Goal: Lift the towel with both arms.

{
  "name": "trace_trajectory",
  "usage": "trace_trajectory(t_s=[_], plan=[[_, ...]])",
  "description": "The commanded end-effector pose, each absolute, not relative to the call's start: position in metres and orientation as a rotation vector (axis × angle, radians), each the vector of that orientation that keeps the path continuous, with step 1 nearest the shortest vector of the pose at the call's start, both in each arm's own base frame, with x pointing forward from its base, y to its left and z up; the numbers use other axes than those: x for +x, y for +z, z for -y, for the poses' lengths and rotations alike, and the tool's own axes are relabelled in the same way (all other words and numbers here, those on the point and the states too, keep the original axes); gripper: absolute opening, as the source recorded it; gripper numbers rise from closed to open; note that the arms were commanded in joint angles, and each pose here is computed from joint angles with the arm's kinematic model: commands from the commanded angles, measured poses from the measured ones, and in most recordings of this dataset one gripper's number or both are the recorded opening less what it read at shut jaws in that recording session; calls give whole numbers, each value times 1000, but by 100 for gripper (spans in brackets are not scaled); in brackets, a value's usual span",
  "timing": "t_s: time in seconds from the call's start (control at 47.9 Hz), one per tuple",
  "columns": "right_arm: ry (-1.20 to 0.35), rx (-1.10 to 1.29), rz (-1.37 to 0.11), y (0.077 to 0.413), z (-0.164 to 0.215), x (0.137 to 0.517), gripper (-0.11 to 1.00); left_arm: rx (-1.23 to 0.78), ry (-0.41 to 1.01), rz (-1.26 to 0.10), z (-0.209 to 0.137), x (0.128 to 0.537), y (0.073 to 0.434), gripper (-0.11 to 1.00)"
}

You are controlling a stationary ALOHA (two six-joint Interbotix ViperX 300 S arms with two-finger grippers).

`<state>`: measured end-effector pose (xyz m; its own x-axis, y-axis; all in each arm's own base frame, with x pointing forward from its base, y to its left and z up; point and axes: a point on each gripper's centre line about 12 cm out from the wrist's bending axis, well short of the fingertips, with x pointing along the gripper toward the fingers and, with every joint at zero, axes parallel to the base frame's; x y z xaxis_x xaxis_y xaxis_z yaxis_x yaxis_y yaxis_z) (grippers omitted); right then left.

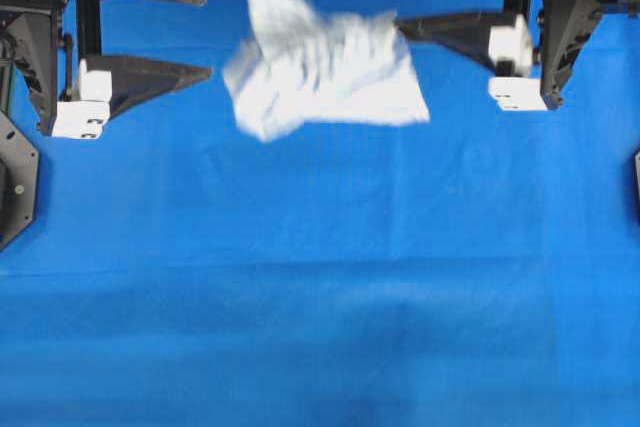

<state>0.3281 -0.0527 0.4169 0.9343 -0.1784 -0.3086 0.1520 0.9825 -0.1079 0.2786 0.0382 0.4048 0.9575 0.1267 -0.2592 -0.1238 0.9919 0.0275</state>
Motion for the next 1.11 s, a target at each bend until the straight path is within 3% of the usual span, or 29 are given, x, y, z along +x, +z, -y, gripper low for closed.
trace_trajectory(t_s=[0.0,0.104,0.355,0.564,1.087], plan=[[-172,-86,-296,426,52,323,69,16,125,-222,-37,276,418,92],[-173,-81,-300,424,53,323,65,14,126,-225,-37,276,417,92],[-147,-73,-355,403,45,322,66,12,114,-268,-34,279,399,92],[-116,-41,-465,348,34,319,66,8,96,-355,-30,288,341,92],[-117,52,-584,219,33,303,66,6,88,-500,-30,308,201,92]])
